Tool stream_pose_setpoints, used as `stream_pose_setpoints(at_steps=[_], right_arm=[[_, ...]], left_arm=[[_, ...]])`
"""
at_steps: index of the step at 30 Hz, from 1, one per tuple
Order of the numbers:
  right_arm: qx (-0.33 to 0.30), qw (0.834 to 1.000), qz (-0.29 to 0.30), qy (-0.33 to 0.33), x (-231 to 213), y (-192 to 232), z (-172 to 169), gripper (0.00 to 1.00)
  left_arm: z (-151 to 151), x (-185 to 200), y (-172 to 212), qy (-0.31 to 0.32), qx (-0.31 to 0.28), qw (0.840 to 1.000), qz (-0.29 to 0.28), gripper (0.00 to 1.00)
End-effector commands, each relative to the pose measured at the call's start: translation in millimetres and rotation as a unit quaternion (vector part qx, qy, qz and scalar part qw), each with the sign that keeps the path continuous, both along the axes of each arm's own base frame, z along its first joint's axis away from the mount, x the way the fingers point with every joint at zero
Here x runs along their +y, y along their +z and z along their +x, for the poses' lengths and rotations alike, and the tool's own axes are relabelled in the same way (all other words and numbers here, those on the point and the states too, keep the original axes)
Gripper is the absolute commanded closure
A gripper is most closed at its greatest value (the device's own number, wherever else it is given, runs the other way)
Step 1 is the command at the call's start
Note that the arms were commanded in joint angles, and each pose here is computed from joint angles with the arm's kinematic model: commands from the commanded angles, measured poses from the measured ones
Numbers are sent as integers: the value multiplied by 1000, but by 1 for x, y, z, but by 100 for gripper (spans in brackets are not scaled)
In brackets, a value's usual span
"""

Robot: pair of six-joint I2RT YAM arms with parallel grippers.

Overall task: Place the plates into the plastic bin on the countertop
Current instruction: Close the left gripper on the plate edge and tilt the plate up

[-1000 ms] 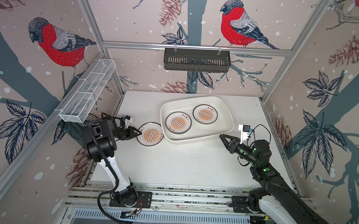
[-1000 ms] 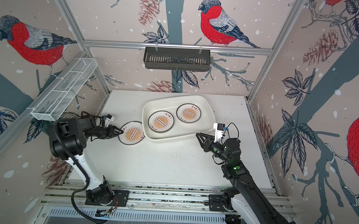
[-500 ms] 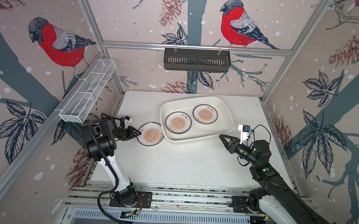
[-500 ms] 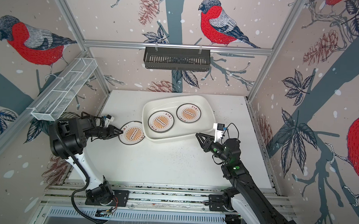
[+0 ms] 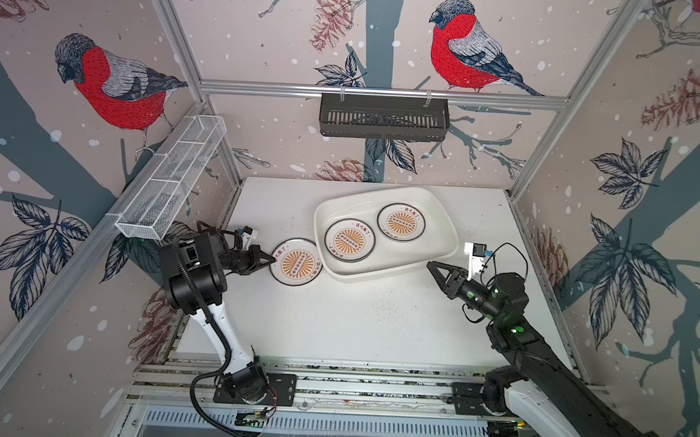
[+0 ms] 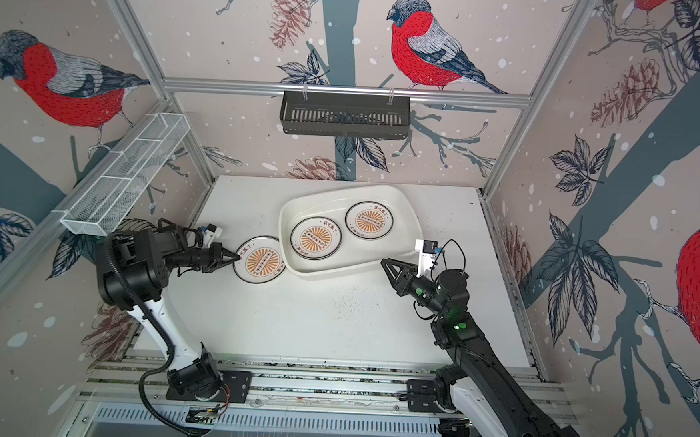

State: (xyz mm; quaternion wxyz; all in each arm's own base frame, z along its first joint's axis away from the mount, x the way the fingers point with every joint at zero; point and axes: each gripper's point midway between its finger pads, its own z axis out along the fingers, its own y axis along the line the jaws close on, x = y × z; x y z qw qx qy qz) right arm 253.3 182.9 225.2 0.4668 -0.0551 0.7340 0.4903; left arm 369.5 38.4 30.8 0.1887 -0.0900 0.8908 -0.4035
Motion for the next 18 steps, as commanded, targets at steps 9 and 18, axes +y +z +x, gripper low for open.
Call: stream_pose_setpoints(at_steps=[9, 18], right_arm=[[-21, 1000, 13, 7, 3, 15, -1, 70], [-21, 1000, 14, 11, 6, 14, 0, 70]], left_arm=[[-8, 20, 6, 8, -6, 999, 31, 100], [-12, 29, 32, 24, -32, 999, 13, 100]])
